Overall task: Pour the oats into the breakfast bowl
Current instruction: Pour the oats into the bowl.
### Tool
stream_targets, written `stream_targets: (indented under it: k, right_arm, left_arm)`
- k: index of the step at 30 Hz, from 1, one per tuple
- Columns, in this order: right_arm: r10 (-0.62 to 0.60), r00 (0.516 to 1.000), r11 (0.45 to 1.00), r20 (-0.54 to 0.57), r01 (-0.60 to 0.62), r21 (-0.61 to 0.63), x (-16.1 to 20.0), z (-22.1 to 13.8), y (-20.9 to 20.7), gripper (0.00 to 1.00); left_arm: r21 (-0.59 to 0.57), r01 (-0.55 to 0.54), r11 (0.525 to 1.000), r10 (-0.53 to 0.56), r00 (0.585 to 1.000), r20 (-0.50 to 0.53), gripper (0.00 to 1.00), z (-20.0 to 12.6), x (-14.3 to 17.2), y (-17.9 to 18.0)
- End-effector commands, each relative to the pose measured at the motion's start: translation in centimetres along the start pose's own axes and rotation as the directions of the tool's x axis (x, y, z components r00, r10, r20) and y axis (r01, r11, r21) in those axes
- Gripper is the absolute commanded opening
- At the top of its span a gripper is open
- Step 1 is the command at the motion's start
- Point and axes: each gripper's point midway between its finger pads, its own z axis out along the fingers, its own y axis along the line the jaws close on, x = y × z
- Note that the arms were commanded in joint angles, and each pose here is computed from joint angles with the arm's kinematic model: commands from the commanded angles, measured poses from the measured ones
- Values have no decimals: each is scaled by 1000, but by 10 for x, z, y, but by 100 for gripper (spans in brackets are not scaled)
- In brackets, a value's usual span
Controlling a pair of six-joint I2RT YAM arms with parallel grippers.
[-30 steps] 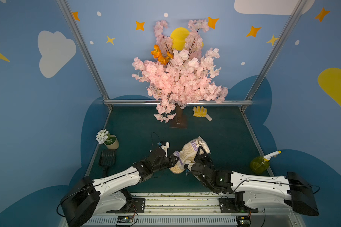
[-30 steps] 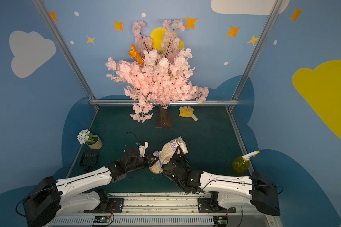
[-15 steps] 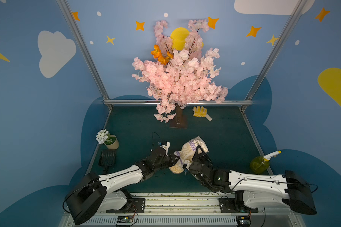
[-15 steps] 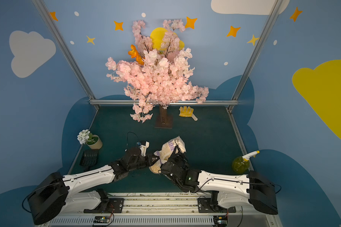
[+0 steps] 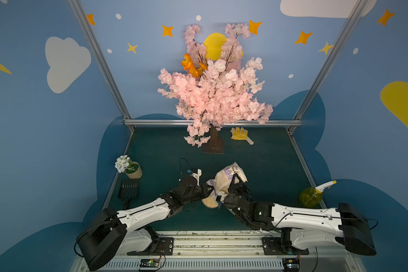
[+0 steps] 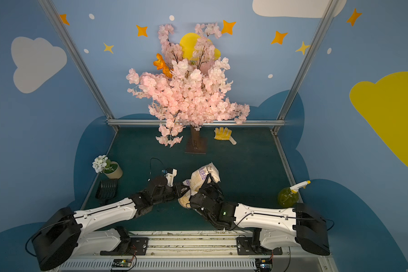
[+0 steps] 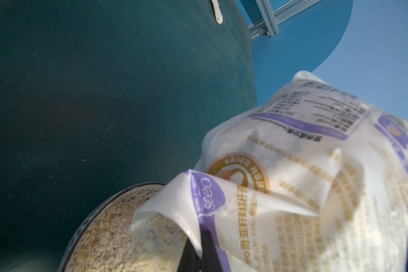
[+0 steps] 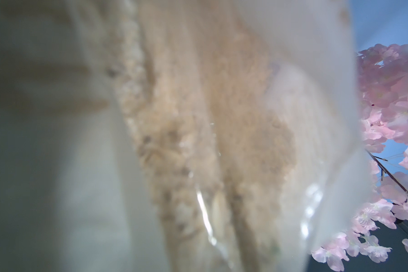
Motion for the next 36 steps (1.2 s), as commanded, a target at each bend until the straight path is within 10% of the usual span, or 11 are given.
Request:
stream_targets:
  k: [1, 36]
  right_arm:
    - [430, 900, 899, -63, -422, 117, 42, -14, -50, 0]
    - [457, 886, 887, -78, -447, 117, 49, -12, -48, 0]
  left_arm:
    - [-148, 28, 989, -31, 999, -17, 3, 1, 10, 42]
    - [-98, -27, 995, 29, 999, 22, 3, 7, -1, 31]
